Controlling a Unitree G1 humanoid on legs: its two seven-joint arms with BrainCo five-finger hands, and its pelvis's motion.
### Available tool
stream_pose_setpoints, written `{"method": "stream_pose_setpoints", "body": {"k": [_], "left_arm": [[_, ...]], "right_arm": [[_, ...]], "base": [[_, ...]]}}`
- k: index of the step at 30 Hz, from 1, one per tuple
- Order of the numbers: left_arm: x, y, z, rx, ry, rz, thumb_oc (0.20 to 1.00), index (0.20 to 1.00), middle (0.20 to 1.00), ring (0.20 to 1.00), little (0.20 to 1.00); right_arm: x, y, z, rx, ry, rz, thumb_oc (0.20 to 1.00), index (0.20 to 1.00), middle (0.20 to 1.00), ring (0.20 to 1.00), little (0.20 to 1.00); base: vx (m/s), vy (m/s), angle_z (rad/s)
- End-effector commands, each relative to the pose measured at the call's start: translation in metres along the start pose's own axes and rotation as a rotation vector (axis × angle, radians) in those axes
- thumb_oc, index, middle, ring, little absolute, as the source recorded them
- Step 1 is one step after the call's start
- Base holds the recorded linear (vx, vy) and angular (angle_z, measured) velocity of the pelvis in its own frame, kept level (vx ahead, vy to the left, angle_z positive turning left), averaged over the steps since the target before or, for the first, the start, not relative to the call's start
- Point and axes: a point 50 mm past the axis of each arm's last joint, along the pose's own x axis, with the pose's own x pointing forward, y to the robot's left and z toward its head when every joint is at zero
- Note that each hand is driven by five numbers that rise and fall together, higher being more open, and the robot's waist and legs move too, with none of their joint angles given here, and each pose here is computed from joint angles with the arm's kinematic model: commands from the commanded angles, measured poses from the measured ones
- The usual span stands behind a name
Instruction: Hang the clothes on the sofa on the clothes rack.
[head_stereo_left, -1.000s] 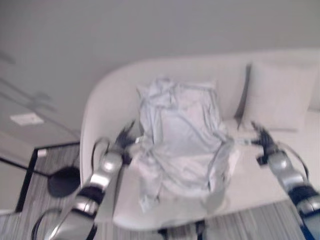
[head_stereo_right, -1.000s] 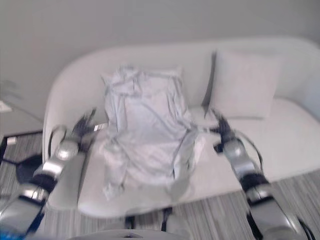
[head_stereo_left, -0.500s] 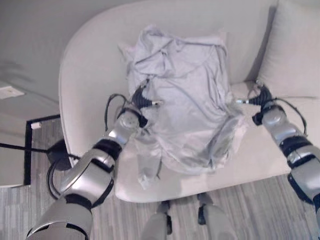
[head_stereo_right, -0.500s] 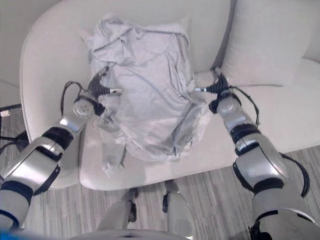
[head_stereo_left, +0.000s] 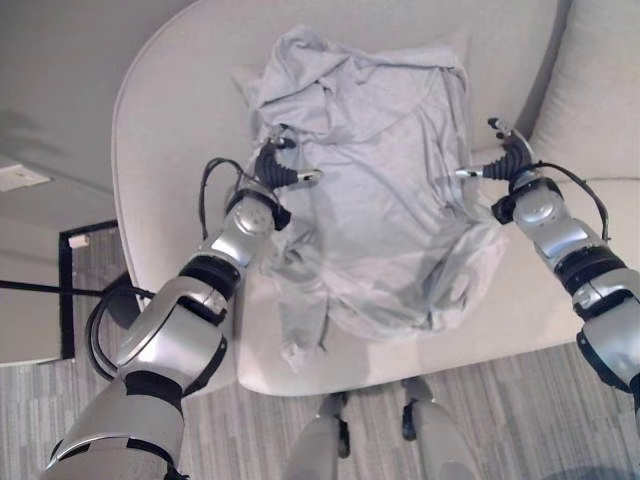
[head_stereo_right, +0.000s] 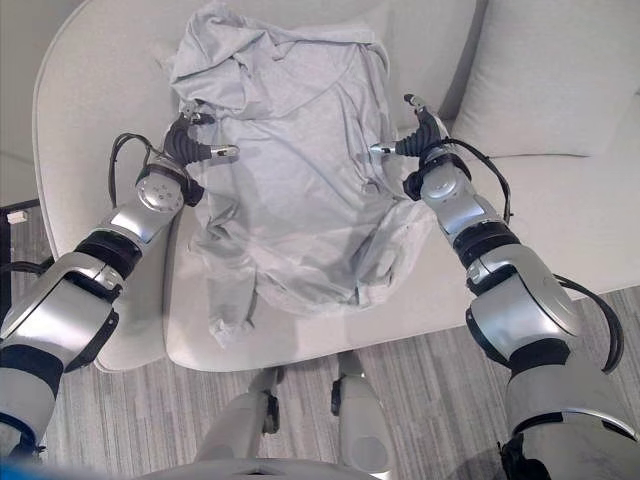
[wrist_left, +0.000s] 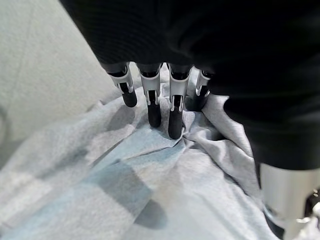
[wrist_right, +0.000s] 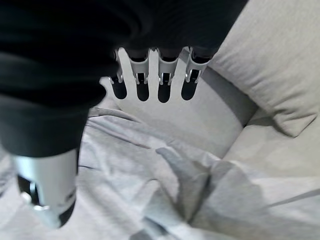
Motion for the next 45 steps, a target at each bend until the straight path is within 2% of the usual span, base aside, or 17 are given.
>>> {"method": "stream_pose_setpoints", "body": {"k": [1,16,23,27,45], "left_arm": [[0.02,0.03,0.035,0.053,-0.082,0.093,1.0,1.0,1.0,1.0,1.0],[0.015,0.034,0.026,0.07,-0.079,0.121,1.0,1.0,1.0,1.0,1.0],[0.002,0.028,0.01,-0.048,-0.072,0.152,1.0,1.0,1.0,1.0,1.0],[-0.008,0.031,-0.002,-0.117,-0.051,0.232,1.0,1.0,1.0,1.0,1.0],[-0.001,0.023,-0.01,-0.029,0.045,0.191,1.0,1.0,1.0,1.0,1.0]], "right_arm": [[0.013,-0.032,0.026,0.003,-0.063,-0.098,1.0,1.0,1.0,1.0,1.0],[0.012,-0.049,0.022,-0.021,-0.058,-0.137,1.0,1.0,1.0,1.0,1.0],[0.007,-0.058,0.01,-0.021,-0.032,-0.149,1.0,1.0,1.0,1.0,1.0],[0.006,-0.069,0.004,-0.007,-0.011,-0.191,1.0,1.0,1.0,1.0,1.0],[0.007,-0.075,0.001,-0.025,0.023,-0.211,1.0,1.0,1.0,1.0,1.0]], "base": [[0.0,0.0,0.0],[0.01,-0.01,0.03],[0.0,-0.023,0.0],[-0.01,-0.039,0.03],[0.0,-0.009,0.04]]}}
